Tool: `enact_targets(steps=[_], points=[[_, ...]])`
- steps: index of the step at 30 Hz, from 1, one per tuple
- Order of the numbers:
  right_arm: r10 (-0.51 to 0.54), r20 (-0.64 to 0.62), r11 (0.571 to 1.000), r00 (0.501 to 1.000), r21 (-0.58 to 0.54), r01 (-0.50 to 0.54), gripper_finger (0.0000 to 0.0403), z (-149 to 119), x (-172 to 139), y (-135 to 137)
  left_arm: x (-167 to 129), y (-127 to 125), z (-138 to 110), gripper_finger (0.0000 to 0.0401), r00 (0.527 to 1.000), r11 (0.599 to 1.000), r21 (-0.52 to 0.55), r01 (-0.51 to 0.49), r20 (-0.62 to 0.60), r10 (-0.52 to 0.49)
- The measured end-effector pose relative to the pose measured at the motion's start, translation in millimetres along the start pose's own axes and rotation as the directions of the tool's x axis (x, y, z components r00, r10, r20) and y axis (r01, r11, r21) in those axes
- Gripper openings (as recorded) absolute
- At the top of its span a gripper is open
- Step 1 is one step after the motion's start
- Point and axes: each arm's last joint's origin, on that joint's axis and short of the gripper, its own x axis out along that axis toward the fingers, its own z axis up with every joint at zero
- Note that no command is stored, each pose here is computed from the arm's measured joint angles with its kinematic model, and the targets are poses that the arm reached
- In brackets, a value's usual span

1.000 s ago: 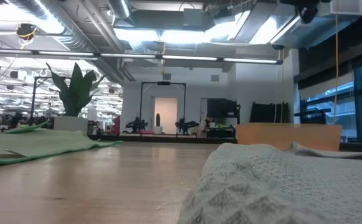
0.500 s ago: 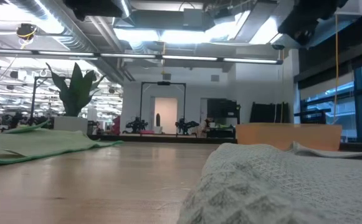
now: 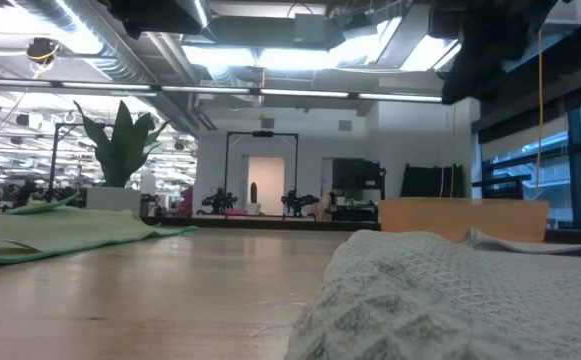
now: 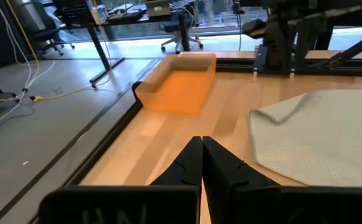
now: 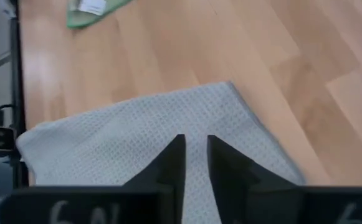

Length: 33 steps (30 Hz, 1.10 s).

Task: Roll microfiber towels into tight, uniform cylinder then place into a basket
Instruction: Fold the gray microfiber towel

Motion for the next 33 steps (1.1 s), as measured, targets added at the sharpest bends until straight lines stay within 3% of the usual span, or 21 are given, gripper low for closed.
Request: enact_targets(steps=[4,7,10,19,23,33], points=[[0.012,-0.077,1.0,0.997,-0.008,-0.012,0.0109,-2.3,12.0,0.8,0.7,1.0,0.0,0.0,1.0,1.0,0.005,0.001,-0.002,-0.001],[0.034,-0.171,0.997,0.985,-0.061,-0.045,0.0118,-8.0,20.7,2.6,0.7,-1.7,0.1,0.0,0.995,0.991,0.091,0.095,-0.005,-0.095],[-0.013,-0.238,0.996,0.971,-0.093,-0.009,0.0118,-13.7,30.0,1.6,0.4,-3.5,0.9,0.0,0.988,0.981,0.118,0.152,-0.001,-0.153],[-0.145,-0.361,0.977,0.921,-0.196,0.077,0.0114,-23.2,65.0,-4.2,0.4,-3.4,0.8,0.0,0.988,0.981,0.12,0.151,-0.002,-0.152],[-0.253,-0.366,0.952,0.896,-0.261,0.162,0.0114,-26.9,81.1,-8.8,0.4,-3.4,0.7,0.0,0.988,0.981,0.123,0.151,-0.002,-0.152],[-0.303,-0.446,0.933,0.842,-0.319,0.167,0.0114,-36.3,105.0,-14.2,0.4,-3.4,0.8,0.0,0.988,0.981,0.122,0.151,-0.002,-0.152]])
